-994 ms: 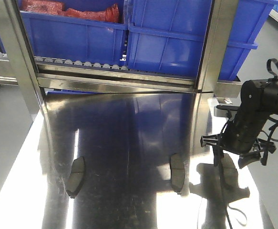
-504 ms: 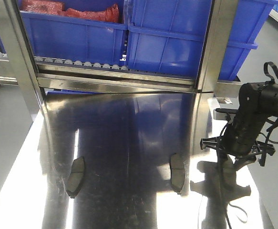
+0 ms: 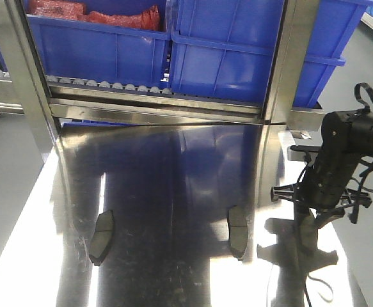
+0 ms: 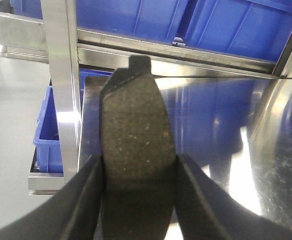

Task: Move and align brake pads A on conveyor
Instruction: 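Lower the right gripper and grasp the outermost brake pad on its side, then lift the brake pad with the right gripper away from the table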

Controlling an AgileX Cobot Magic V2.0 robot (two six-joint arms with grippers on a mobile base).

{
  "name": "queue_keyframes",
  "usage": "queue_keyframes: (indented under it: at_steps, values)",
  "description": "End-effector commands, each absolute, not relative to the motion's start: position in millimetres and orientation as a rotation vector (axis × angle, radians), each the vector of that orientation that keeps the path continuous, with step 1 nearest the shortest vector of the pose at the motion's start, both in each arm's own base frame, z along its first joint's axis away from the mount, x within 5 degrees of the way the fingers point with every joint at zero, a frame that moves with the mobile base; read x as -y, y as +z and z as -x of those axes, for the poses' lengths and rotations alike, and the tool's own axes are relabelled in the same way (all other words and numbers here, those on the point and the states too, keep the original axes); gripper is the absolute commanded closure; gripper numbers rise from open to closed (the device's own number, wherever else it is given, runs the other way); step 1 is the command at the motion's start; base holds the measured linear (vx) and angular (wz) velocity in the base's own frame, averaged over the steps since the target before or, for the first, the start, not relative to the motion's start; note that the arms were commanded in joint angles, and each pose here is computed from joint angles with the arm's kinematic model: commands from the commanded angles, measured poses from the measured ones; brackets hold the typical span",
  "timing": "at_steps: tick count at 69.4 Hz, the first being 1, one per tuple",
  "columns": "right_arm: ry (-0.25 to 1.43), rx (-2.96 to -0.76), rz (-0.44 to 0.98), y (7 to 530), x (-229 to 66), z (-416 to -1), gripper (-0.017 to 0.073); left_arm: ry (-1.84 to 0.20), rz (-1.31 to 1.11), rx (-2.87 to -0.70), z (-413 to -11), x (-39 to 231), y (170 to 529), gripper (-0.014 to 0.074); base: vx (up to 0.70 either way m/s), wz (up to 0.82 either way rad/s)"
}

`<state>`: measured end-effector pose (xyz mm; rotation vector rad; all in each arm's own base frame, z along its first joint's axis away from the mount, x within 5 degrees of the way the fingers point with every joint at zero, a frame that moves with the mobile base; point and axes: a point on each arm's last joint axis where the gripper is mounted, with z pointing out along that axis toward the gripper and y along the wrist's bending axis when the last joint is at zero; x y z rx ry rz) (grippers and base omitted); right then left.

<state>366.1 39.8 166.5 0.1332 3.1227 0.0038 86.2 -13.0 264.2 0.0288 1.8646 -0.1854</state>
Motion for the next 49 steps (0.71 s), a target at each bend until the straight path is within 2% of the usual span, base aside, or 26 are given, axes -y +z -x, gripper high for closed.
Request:
queue_keyframes:
  at_steps: [1, 21, 49]
  values:
    - [0.012, -2.935, -0.094, 207, -36, -365, 0.0568, -0.193, -0.011, -1.737, -89, 12, 283, 0.0600, 0.00, 0.00]
    - [0.011, -2.648, 0.013, 258, -30, -322, 0.0566, -0.193, -0.011, -1.737, -89, 12, 283, 0.0600, 0.00, 0.00]
    - [0.074, -2.157, 0.056, 341, -20, -204, 0.0566, -0.193, -0.011, -1.737, -89, 12, 283, 0.0600, 0.00, 0.00]
